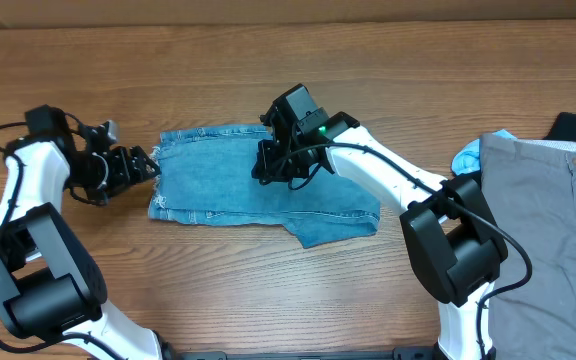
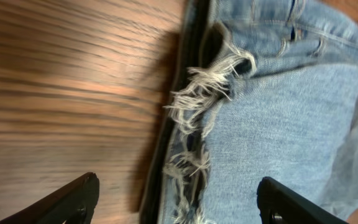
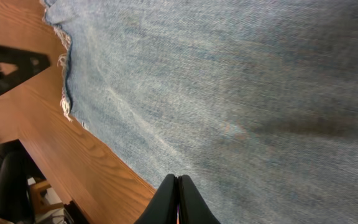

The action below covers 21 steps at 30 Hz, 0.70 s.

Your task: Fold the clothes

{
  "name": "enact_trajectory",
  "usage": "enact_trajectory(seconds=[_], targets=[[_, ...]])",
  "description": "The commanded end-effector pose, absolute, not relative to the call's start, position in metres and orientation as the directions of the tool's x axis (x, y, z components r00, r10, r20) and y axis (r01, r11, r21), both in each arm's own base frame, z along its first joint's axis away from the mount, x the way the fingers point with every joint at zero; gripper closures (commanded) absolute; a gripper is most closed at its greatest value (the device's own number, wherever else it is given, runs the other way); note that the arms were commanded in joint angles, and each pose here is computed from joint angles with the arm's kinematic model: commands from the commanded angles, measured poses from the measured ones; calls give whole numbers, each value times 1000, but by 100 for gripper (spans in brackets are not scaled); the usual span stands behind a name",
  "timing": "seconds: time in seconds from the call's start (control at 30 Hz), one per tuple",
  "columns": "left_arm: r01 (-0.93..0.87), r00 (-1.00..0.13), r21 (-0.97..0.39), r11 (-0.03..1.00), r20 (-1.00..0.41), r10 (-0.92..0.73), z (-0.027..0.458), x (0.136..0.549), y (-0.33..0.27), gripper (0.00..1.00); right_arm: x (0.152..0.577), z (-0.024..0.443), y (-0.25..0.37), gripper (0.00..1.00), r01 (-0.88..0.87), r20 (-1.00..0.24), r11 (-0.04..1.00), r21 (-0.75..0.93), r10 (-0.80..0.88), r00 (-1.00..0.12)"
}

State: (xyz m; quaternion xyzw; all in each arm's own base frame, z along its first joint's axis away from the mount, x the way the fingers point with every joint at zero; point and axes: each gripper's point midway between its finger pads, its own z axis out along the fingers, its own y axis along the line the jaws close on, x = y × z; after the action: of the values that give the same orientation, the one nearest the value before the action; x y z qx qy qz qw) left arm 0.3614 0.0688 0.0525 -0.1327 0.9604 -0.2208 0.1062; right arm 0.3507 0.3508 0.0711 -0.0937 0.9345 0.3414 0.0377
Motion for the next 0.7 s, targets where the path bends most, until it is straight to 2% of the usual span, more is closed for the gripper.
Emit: enact_trajectory(seconds=[0.0, 0.13, 0.33, 0.53, 0.67], targets=[[-144, -948, -490, 860, -181, -262, 41, 362, 52, 17, 349, 71, 359, 95, -238, -157, 740, 629, -180, -971], [-160, -942, -469, 869, -190, -276, 27, 360, 54, 18, 352, 42, 348, 95, -177, -114, 805, 566, -136, -984], [-150, -941, -483, 863, -198, -274, 11, 353, 46, 17, 338, 7, 349, 96, -118, -2, 813, 570, -142, -990], [-128, -947, -490, 862, -199, -254, 1, 354, 28, 18, 335, 2, 346, 96, -106, 20, 821, 561, -141, -990], [-190, -950, -476, 859, -133, -284, -17, 351, 22, 23, 334, 2, 346, 96, -105, 22, 822, 559, -141, -990]])
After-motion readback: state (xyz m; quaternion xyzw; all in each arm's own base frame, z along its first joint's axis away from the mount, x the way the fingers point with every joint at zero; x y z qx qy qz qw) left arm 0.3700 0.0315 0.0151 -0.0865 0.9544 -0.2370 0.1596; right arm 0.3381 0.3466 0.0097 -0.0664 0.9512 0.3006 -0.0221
